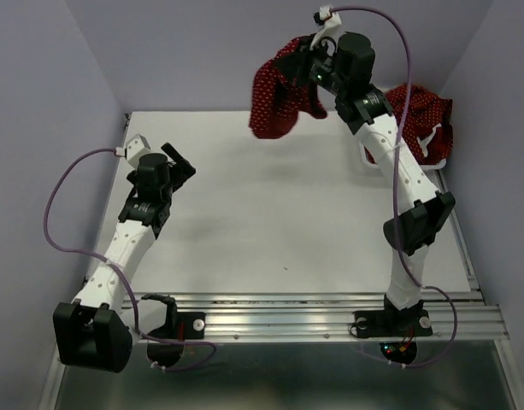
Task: Fold and stack the skirts
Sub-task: Move the skirt to the center of the board, then flatten the skirt out
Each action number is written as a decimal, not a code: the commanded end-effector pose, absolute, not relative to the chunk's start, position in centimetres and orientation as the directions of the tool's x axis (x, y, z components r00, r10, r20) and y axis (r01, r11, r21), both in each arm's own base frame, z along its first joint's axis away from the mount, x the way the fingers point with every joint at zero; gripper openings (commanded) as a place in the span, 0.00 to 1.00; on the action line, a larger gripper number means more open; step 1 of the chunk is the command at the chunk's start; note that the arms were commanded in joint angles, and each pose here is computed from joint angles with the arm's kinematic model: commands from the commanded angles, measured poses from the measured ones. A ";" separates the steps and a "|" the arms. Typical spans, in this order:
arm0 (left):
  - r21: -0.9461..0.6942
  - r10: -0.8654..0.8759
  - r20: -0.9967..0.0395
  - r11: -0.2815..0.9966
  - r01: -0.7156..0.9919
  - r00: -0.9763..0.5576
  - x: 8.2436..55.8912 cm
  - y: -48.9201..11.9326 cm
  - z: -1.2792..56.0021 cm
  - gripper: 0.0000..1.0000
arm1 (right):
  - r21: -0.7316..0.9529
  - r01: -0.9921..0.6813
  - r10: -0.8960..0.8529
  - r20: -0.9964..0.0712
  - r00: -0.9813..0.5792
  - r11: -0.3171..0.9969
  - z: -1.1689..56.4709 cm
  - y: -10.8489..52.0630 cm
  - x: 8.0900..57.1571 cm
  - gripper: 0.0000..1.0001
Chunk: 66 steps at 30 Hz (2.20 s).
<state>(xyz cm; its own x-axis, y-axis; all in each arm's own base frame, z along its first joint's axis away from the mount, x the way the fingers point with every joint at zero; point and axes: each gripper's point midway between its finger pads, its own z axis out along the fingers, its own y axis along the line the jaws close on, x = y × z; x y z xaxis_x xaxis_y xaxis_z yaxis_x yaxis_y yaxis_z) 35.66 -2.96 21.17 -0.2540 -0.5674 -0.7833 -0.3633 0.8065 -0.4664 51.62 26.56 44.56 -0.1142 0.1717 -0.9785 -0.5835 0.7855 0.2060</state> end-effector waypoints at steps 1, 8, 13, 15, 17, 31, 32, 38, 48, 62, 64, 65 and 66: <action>-0.504 -0.561 -0.817 0.808 -0.305 -0.134 36.9 -2.2 26.6 0.99 | 0.225 -0.760 0.387 -0.921 0.038 0.610 55.2 29.2 48.3 0.01; -0.491 -0.572 -0.816 0.761 -0.423 -0.083 35.0 0.3 27.0 0.99 | 0.374 -0.623 0.376 -0.917 -0.136 0.687 45.6 28.6 51.4 0.19; -0.476 -0.598 -0.796 0.716 -0.510 -0.095 32.6 1.4 25.1 0.99 | 0.484 -0.426 0.272 -0.841 -0.467 0.765 28.0 26.6 49.7 0.79; -0.459 -0.605 -0.788 0.701 -0.546 -0.114 31.8 1.7 23.9 0.99 | 0.495 -0.334 0.219 -0.763 -0.608 0.802 22.3 25.2 47.8 1.00; -0.457 -0.618 -0.775 0.694 -0.556 -0.134 31.4 1.6 22.8 0.99 | 0.460 -0.301 0.157 -0.725 -0.671 0.835 19.6 24.2 46.2 1.00; -0.533 -0.578 -0.641 0.809 -0.249 -0.504 35.7 -7.5 15.7 0.99 | 0.167 -0.055 0.097 -0.775 -0.625 0.984 17.3 17.0 47.4 1.00; -0.546 -0.568 -0.623 0.808 -0.222 -0.538 35.7 -8.4 15.1 0.99 | 0.143 -0.047 0.085 -0.786 -0.613 0.989 17.4 16.7 48.0 1.00; -0.552 -0.499 -0.560 0.820 -0.151 -0.661 36.2 -11.8 10.8 0.99 | 0.076 -0.023 0.048 -0.802 -0.595 0.997 16.4 14.2 53.3 1.00; -0.495 -0.383 -0.486 0.861 -0.113 -0.786 36.8 -15.2 5.6 0.99 | 0.218 0.005 0.169 -0.741 -0.650 0.976 12.9 13.4 57.7 1.00; -0.445 -0.287 -0.436 0.893 -0.073 -0.853 37.1 -17.1 3.6 0.00 | 0.343 0.223 0.400 -0.631 -0.665 0.912 7.1 11.9 60.0 1.00; -0.427 -0.298 -0.470 0.901 -0.081 -0.831 37.6 -16.5 4.6 0.00 | 0.342 0.229 0.402 -0.617 -0.677 0.911 6.2 12.0 59.8 0.98; -0.425 -0.300 -0.478 0.901 -0.081 -0.826 37.8 -16.5 4.9 0.00 | 0.344 0.225 0.399 -0.609 -0.685 0.912 5.7 12.1 59.6 0.95; -0.427 -0.303 -0.499 0.901 -0.073 -0.812 38.3 -16.4 5.8 0.00 | 0.344 0.223 0.397 -0.603 -0.692 0.912 5.1 12.2 59.7 0.92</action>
